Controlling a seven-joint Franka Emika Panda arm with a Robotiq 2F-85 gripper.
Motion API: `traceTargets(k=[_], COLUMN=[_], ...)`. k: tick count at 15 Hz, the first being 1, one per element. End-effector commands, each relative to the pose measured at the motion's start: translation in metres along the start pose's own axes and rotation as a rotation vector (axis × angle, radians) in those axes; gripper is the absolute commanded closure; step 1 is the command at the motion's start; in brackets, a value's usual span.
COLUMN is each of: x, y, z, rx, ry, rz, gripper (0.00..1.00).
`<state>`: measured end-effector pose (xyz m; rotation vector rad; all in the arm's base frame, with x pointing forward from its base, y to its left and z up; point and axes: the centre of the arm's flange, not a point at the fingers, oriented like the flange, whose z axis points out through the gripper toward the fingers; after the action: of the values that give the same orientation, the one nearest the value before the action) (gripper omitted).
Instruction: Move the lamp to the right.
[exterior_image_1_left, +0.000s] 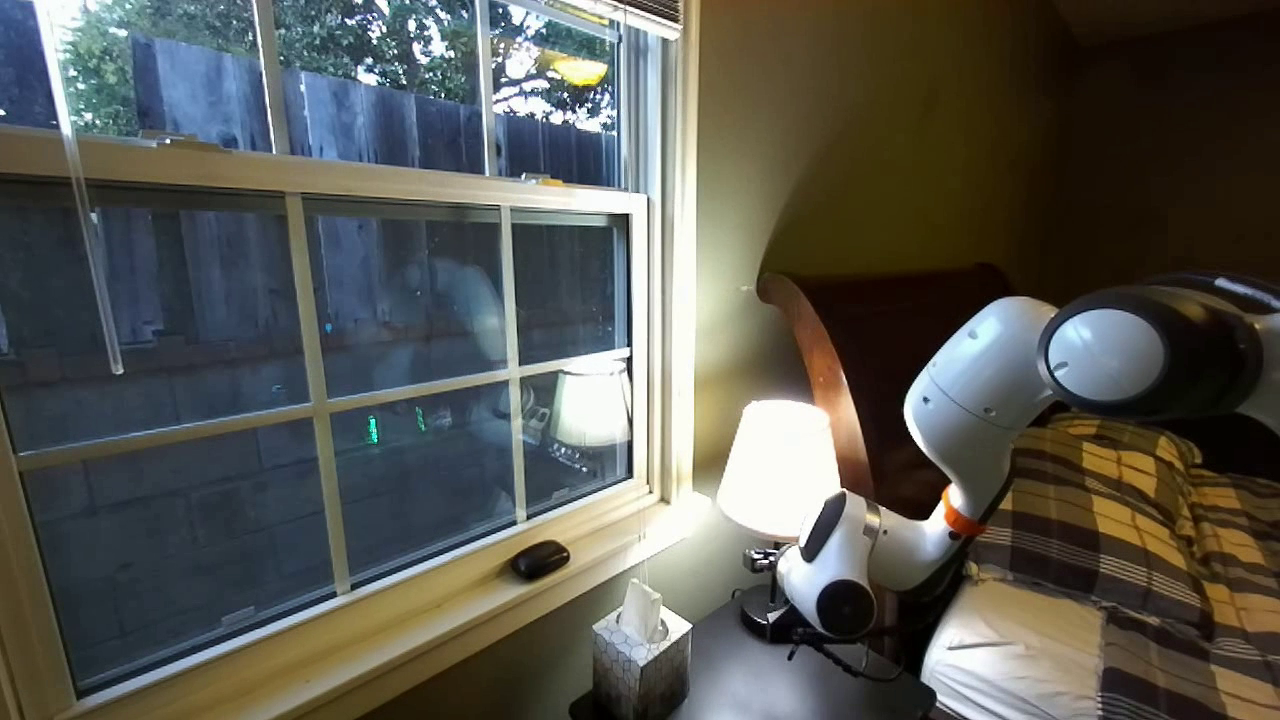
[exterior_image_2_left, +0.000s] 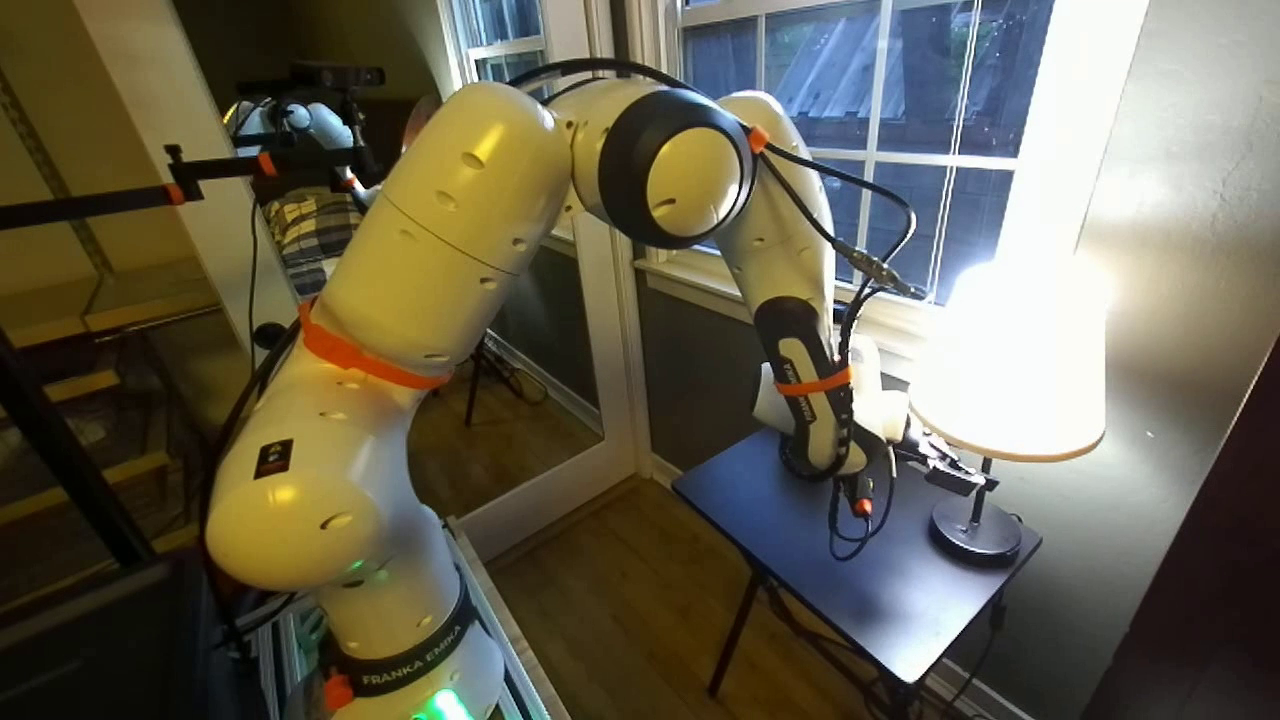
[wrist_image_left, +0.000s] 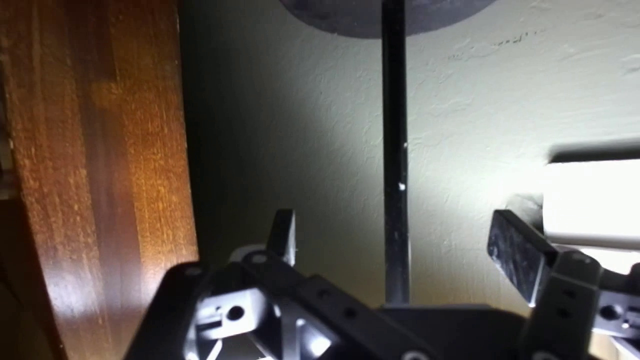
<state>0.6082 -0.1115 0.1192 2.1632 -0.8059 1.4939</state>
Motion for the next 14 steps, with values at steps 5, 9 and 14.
traceTargets(k=[5,9,14], x=[-0.013,-0.003,0.024], y=[0.003,-0.008,-0.013], z=[-0.026,-0.066,-0.115], rx=[-0.021,-0.040,-0.181], ry=[-0.184,-0.322,-0.510], rz=[0.021,0.051,0.077], gripper=[0.00,0.00,0.00])
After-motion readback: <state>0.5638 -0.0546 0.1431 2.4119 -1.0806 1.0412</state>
